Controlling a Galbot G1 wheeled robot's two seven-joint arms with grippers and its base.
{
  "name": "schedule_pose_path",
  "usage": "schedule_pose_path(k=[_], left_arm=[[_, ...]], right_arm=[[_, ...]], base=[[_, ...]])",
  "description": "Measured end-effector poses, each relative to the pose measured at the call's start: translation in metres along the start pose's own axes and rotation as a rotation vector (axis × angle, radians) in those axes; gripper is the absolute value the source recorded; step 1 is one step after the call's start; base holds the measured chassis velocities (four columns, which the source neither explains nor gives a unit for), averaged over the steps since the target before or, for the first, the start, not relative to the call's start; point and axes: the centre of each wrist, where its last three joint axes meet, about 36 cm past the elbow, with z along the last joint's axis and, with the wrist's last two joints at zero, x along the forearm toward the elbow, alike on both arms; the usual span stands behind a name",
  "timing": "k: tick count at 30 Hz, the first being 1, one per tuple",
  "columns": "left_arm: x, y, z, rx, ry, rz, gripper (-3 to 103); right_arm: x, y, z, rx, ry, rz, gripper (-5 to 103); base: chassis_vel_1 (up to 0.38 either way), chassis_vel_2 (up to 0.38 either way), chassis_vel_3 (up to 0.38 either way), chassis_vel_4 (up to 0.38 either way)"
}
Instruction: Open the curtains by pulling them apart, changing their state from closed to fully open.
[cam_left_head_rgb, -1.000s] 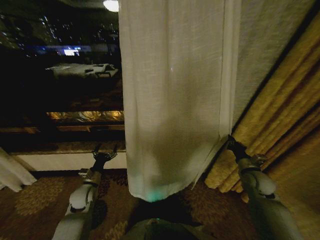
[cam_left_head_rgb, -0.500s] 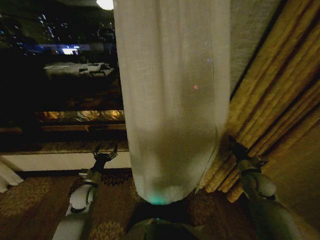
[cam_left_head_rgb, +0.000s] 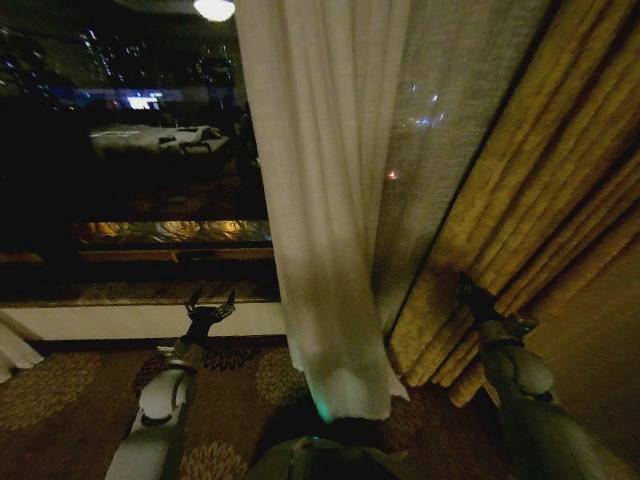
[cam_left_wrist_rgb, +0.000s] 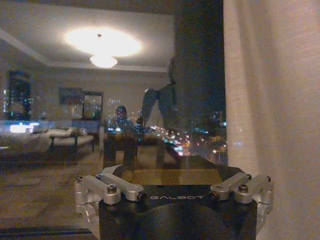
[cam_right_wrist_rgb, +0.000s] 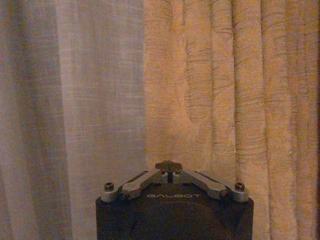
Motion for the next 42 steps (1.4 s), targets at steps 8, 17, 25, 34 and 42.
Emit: schedule_pose_path(k=[8,17,25,34,42], left_arm=[[0.001,0.000,0.000,-0.001,0.001,0.001,100],[0.000,0.000,-0.001,-0.003,0.003,0.004,100],[-0.001,0.001,-0.001,-0.007,0.004,0.004,100],[-0.002,0.002,-0.001,-0.006,0.005,0.004,100],[-0.003,0.001,-0.001,-0.004,0.006,0.007,100]], right_arm=[[0.004,0.000,0.007,0.009,0.007,0.002,28],[0.006,0.004,0.012,0.023,0.018,-0.001,61],[0.006,0.004,0.013,0.050,0.025,0.003,88],[0.006,0.007,0.015,0.062,0.033,0.003,100],[0.006,0.009,0.016,0.063,0.035,0.002,100]], base=[[0.000,0.000,0.000,0.000],[0.000,0.000,0.000,0.000],[0.000,0.000,0.000,0.000],[0.000,0.000,0.000,0.000],[0.058,0.063,-0.049,-0.062]])
